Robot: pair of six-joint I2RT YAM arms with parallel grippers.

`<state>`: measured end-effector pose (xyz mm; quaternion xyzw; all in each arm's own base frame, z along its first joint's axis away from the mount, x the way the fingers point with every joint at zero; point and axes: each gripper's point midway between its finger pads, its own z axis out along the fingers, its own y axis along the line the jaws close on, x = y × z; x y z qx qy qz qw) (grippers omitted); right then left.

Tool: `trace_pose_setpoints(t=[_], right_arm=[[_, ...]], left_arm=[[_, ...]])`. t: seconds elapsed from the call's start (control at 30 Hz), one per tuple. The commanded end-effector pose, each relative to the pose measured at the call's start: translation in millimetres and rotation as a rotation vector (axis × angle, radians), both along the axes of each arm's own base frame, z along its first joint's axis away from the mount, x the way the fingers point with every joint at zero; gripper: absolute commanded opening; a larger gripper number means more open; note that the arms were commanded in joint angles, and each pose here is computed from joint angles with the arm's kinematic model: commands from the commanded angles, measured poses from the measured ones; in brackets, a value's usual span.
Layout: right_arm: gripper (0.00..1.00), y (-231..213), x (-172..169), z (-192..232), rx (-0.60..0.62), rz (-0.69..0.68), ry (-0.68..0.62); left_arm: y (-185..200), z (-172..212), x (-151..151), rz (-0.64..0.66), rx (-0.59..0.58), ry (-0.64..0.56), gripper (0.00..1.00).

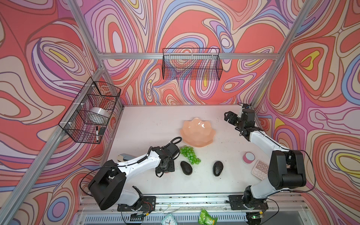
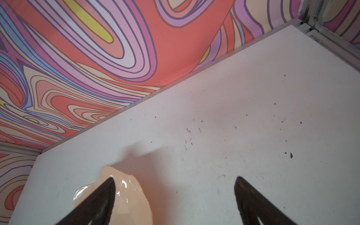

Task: Place and organize the fake fruits in the fruit bowl
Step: 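Reach the left gripper to the red apple and grasp it while the right arm rises, then carry the red apple with the left gripper over the bowl and release it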

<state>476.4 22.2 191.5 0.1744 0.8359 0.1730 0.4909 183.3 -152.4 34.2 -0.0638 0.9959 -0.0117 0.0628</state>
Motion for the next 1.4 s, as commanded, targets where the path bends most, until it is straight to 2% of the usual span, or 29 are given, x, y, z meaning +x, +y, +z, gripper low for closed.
trace_pose_setpoints(t=[0.0, 0.13, 0.3, 0.47, 0.6, 0.7, 0.83, 1.03, 1.17, 1.37], right_arm=[[0.98, 2.9, 0.6, -5.7, 0.013, 0.007, 0.006], [0.98, 2.7, 0.3, -8.2, 0.015, 0.006, 0.013], [0.98, 3.2, 1.5, -8.9, 0.023, 0.007, 0.013], [0.98, 3.8, 1.2, -8.0, 0.028, 0.007, 0.013], [0.98, 3.7, -4.0, -8.6, 0.021, 0.008, 0.025], [0.98, -3.3, -12.3, -6.5, -0.022, -0.013, 0.034], [0.98, -10.5, -23.8, 0.8, -0.067, -0.035, 0.035], [0.98, -18.6, -38.2, 8.8, -0.107, -0.067, 0.036], [0.98, -19.4, -42.4, 10.6, -0.114, -0.069, 0.038], [0.98, -20.0, -41.1, 10.4, -0.123, -0.067, 0.043]], left_arm=[[3.6, 3.0, 7.2, 0.006, 0.043, -0.023, 0.5], [10.9, 13.4, 8.6, -0.013, 0.082, -0.039, 0.37], [5.4, 61.6, 27.9, -0.082, 0.054, -0.167, 0.35], [-21.8, 109.2, 74.6, -0.173, -0.006, -0.316, 0.36], [-55.8, 127.4, 121.7, -0.223, -0.07, -0.366, 0.36], [-81.9, 138.0, 160.2, -0.296, -0.058, -0.414, 0.37], [-116.0, 136.3, 202.6, -0.38, -0.056, -0.413, 0.37], [-161.9, 116.1, 241.5, -0.411, -0.145, -0.363, 0.37], [-178.1, 100.6, 256.3, -0.401, -0.166, -0.34, 0.37], [-186.5, 69.6, 262.2, -0.357, -0.169, -0.282, 0.37]])
